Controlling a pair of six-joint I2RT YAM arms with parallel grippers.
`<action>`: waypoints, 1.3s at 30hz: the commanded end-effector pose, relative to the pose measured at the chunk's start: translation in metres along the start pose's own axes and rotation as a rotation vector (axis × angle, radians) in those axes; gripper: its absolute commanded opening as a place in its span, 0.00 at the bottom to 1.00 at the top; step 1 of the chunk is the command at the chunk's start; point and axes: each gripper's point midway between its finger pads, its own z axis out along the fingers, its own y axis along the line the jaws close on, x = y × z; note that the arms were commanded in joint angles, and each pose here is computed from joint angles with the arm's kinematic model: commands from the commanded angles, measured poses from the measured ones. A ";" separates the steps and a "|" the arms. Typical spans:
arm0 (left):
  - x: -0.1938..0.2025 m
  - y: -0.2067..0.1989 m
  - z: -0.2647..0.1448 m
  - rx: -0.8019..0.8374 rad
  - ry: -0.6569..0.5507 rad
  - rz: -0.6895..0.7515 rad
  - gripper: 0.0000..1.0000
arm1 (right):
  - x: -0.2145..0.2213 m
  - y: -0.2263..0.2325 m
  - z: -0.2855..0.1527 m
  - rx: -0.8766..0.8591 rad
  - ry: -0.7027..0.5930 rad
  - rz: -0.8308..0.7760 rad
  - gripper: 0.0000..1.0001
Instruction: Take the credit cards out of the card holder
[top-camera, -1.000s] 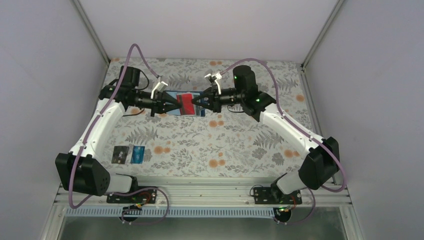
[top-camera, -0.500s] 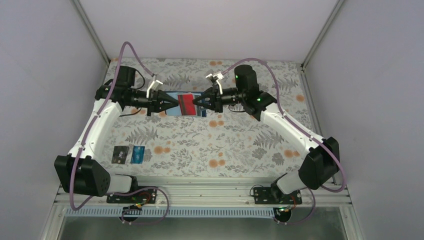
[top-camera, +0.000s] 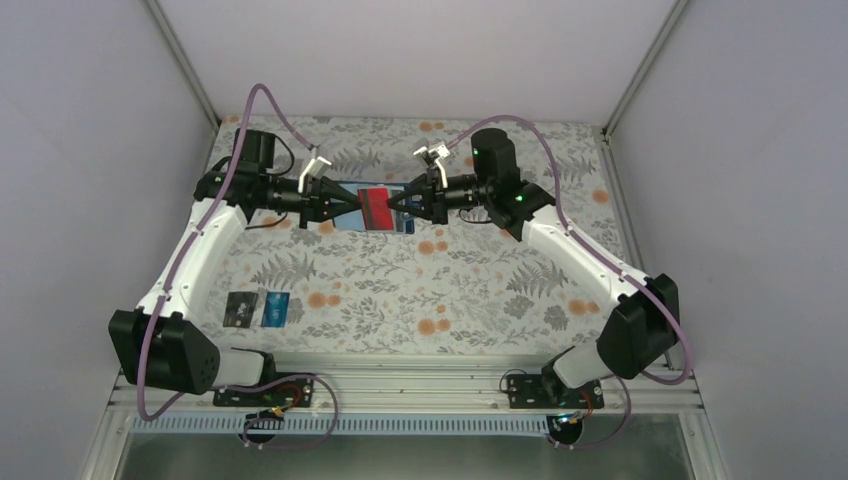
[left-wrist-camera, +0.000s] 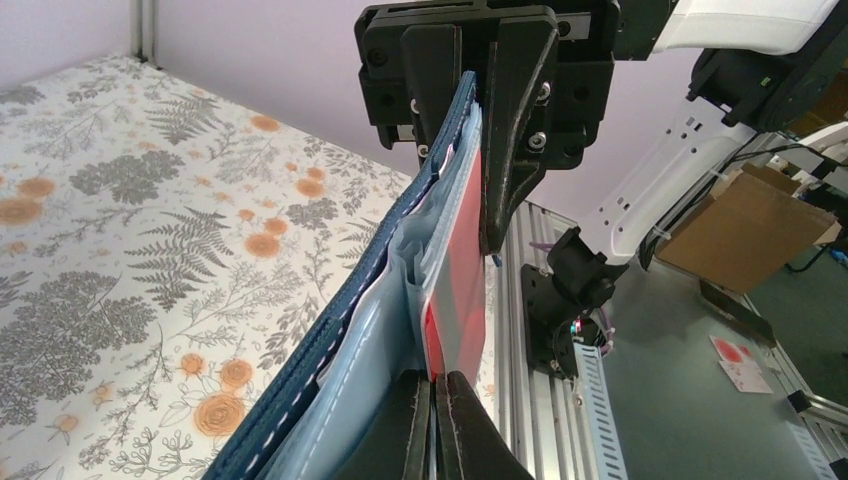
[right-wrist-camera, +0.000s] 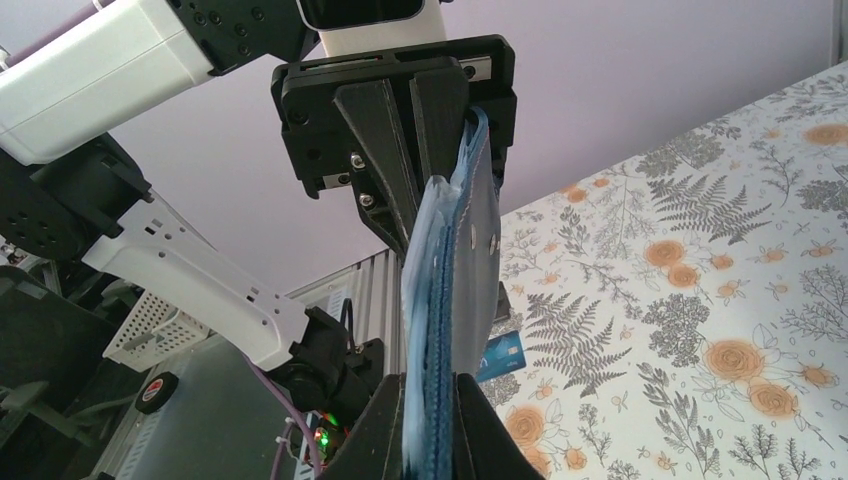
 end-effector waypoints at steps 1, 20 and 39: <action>0.000 0.001 0.001 0.004 -0.003 0.032 0.02 | -0.011 0.022 -0.005 -0.073 -0.024 -0.069 0.04; 0.001 -0.006 0.028 0.094 0.021 0.025 0.16 | -0.010 0.039 -0.005 -0.138 -0.019 -0.116 0.04; 0.003 -0.008 0.013 0.056 0.017 0.035 0.02 | 0.006 0.014 -0.009 -0.037 -0.005 -0.063 0.22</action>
